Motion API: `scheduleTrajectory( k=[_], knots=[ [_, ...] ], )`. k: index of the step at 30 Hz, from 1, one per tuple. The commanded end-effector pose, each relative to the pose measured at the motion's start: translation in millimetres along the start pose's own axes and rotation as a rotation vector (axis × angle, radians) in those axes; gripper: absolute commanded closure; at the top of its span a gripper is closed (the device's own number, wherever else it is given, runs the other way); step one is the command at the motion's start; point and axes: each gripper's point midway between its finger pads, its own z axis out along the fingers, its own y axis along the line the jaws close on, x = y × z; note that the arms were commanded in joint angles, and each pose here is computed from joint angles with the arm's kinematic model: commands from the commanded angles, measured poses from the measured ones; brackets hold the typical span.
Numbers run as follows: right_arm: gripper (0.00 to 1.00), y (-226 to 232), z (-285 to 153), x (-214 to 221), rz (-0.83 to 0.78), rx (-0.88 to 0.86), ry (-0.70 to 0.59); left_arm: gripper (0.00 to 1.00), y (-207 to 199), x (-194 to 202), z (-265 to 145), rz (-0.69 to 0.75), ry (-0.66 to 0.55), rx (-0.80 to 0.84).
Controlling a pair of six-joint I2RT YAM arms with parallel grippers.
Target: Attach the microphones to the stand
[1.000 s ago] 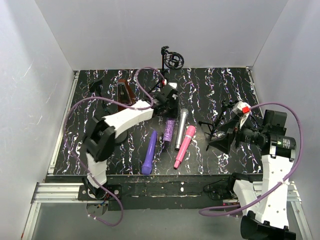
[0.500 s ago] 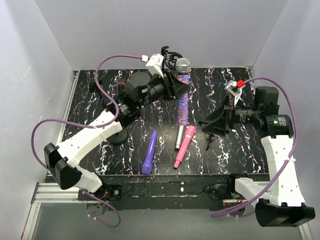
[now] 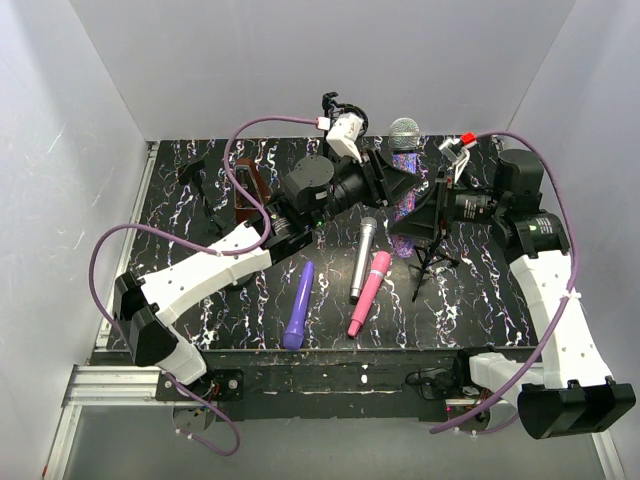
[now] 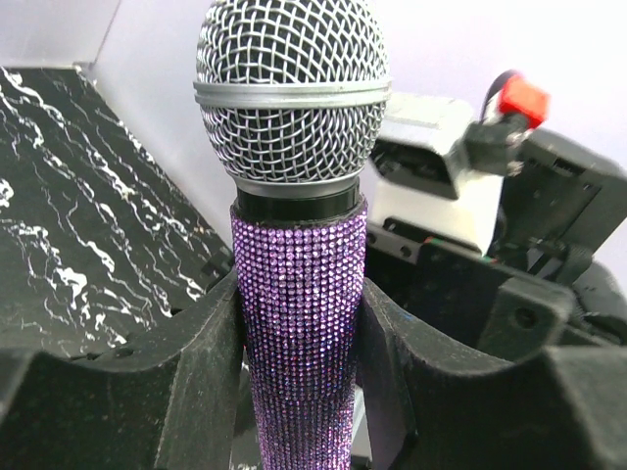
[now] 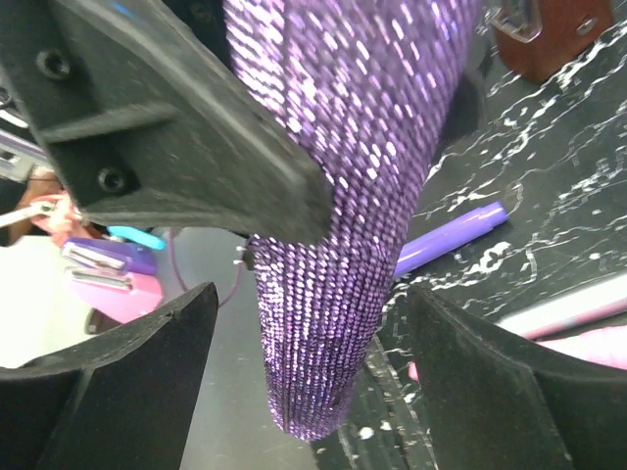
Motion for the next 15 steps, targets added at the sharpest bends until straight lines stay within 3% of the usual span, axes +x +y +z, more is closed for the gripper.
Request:
scheduleTrajectory(
  k=[1, 3, 6, 8, 9, 12, 13, 15],
  knots=[
    [0.24, 15, 5, -6, 0.025, -0.098, -0.017, 1.0, -35, -54, -4, -0.016, -0.188, 0.071],
    [0.39, 18, 5, -5, 0.042, -0.136, -0.011, 1.0, -35, -55, -3, -0.018, -0.194, 0.072],
    [0.77, 21, 6, -5, 0.045, -0.171, -0.007, 1.0, -35, -53, -2, -0.018, -0.191, 0.076],
    [0.88, 23, 5, -4, 0.037, -0.178, -0.004, 0.98, -36, -50, -3, -0.021, -0.172, 0.082],
    [0.9, 24, 5, -3, 0.029, -0.183, -0.002, 0.84, -38, -50, -6, -0.023, -0.164, 0.084],
    [0.92, 27, 2, 1, -0.03, -0.194, 0.008, 0.2, -39, -49, -17, -0.041, -0.12, 0.093],
    [0.93, 28, 1, 3, -0.056, -0.199, 0.013, 0.07, -40, -44, -22, -0.053, -0.079, 0.117],
    [0.92, 32, -2, 10, -0.131, -0.222, 0.03, 0.02, -39, -50, -33, -0.1, -0.032, 0.156]
  ],
)
